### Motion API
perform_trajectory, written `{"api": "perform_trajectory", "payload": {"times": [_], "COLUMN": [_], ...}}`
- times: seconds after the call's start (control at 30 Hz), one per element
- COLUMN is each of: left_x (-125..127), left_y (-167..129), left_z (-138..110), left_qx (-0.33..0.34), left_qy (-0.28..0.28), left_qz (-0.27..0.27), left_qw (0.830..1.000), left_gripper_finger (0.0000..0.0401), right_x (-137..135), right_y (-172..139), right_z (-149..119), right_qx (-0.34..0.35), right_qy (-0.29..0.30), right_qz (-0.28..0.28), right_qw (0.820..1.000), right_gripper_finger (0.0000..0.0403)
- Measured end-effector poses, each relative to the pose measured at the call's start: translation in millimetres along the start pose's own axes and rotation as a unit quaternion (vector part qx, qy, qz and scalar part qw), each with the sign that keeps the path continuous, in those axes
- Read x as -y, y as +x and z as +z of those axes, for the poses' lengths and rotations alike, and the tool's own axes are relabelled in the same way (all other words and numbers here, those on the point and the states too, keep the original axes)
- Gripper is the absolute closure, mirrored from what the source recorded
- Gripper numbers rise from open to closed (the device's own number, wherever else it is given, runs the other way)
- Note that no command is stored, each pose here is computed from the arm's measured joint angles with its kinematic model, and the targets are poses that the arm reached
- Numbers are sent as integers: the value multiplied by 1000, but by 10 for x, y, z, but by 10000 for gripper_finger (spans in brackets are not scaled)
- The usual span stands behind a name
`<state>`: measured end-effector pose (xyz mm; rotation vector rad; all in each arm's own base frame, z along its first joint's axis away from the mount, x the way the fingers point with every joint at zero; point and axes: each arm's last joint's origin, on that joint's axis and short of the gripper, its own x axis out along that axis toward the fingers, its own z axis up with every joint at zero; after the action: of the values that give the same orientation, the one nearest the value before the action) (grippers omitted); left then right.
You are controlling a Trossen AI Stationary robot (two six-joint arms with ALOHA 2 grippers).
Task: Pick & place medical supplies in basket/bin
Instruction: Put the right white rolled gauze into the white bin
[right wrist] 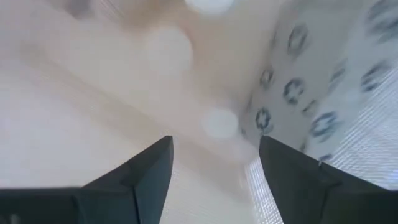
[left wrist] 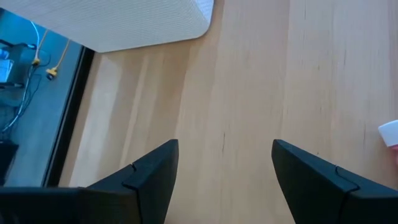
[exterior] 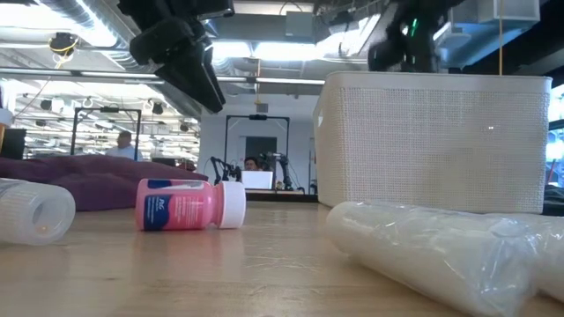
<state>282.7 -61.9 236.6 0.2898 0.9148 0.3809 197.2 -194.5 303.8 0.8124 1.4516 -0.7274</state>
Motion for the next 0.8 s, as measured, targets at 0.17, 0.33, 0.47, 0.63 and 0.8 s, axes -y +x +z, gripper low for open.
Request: {"api": "perform_trajectory", "payload": {"times": [0.17, 0.33, 0.47, 0.63, 0.8], "left_x": [0, 6, 13, 14, 21], "left_y": [0, 0, 0, 0, -1], "left_z": [0, 7, 24, 25, 24], "left_qx": [0, 2, 9, 9, 7], "left_qy": [-9, -12, -17, -17, -17], "left_qz": [0, -8, -17, -18, -29], "left_qw": [1000, 1000, 1000, 1000, 999], "left_gripper_finger": [150, 150, 150, 150, 150], "right_x": [-117, -334, -565, -966, -1494], "right_y": [-632, -1170, -1410, -1413, -1044], "right_z": [-254, -693, -1064, -1432, -1687], "right_qx": [151, 298, 365, 343, 285], "right_qy": [-32, -94, -165, -253, -323], "right_qz": [9, 66, 154, 220, 211], "right_qw": [988, 948, 903, 878, 878], "right_gripper_finger": [162, 162, 162, 162, 162]}}
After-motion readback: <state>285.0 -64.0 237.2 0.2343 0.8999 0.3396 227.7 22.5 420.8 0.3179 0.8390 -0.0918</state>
